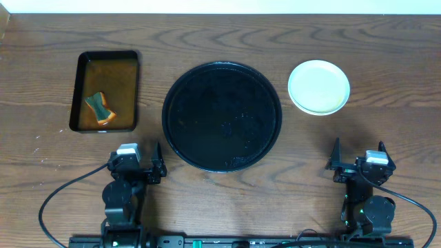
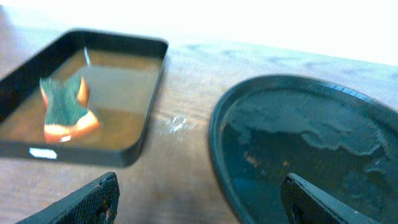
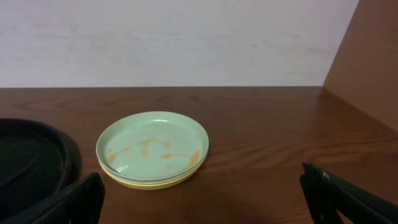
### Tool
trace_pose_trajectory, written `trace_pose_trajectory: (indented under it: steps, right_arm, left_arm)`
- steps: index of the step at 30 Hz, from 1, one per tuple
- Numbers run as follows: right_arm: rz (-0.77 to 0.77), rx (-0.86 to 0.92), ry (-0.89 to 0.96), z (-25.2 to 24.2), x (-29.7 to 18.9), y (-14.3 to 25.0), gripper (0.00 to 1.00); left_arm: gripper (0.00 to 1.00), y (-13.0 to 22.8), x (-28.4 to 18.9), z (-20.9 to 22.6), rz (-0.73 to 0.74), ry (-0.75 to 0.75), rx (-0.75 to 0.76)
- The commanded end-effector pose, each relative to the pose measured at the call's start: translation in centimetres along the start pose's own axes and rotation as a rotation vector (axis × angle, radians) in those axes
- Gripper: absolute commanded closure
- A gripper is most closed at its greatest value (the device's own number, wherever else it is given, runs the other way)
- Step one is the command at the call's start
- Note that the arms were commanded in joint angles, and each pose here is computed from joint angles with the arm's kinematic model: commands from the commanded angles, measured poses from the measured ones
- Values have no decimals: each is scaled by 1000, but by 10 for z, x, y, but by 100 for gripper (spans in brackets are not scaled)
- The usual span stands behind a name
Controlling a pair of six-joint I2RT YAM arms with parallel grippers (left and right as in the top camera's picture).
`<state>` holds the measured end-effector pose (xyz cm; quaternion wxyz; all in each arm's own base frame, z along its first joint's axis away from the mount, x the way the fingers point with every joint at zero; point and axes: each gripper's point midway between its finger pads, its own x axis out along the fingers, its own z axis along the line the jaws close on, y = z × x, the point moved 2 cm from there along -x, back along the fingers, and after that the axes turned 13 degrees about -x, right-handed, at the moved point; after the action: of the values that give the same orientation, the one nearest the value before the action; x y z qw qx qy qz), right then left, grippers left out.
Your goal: Clean dirty plates on tray and stack at the side
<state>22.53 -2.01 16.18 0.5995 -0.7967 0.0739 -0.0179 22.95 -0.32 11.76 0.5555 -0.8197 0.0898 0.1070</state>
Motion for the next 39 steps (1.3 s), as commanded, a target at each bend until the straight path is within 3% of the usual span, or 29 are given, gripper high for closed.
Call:
trace_pose_trajectory:
  steps: [1, 16, 39]
  right_arm:
    - [2, -12, 6, -1, 0, 1, 1]
    - [2, -11, 5, -1, 0, 1, 1]
    - [2, -12, 5, -1, 0, 1, 1]
  left_arm:
    - [16, 8, -2, -2, 17, 11, 13]
    - [16, -17, -12, -14, -112, 70, 53]
    - [16, -17, -11, -14, -111, 70, 56]
